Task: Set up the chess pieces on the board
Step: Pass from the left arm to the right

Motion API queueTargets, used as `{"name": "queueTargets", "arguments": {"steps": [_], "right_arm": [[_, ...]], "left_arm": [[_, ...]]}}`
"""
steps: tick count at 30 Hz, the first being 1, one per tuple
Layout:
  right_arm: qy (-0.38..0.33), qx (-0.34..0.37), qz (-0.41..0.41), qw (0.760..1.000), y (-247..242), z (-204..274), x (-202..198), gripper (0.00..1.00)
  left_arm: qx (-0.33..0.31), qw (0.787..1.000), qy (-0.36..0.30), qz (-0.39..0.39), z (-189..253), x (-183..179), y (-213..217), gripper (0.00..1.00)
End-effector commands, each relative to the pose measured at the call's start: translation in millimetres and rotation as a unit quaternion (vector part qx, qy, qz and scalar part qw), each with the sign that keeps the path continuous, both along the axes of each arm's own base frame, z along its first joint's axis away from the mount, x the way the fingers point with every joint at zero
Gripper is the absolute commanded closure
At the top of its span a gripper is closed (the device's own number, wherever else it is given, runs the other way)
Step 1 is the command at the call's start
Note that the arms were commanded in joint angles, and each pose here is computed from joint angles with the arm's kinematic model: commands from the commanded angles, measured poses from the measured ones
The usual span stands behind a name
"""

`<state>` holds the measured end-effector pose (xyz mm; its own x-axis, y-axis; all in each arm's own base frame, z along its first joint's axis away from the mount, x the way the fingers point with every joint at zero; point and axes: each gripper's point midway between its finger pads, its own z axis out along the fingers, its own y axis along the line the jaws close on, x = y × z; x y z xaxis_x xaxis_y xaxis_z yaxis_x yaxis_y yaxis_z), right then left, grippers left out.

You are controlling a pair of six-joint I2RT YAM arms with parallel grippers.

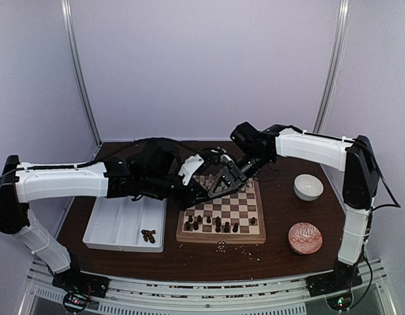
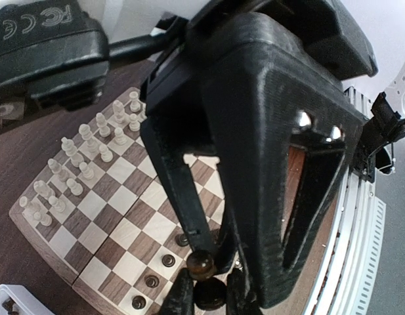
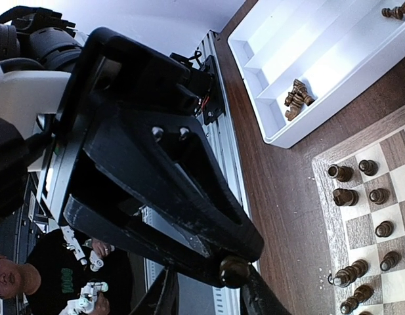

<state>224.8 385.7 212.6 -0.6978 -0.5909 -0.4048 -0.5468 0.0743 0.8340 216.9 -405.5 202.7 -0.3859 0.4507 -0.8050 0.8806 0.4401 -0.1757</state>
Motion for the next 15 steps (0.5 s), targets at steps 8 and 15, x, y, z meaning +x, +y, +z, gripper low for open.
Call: {"name": "queueTargets", "arguments": {"steps": [8, 15], "right_arm": [[0.022, 0.022, -0.024, 0.999, 6.6, -0.3, 17.9, 0.63], [0.029, 0.028, -0.034, 0.999, 6.8, 1.9, 25.0, 0.62]], "left_arm": [[-0.036, 0.999, -0.025, -0.028, 20.8, -5.2, -13.7, 0.91], [-0.035, 0.999, -0.027, -0.028, 20.8, -5.4, -12.5, 0.90]]}}
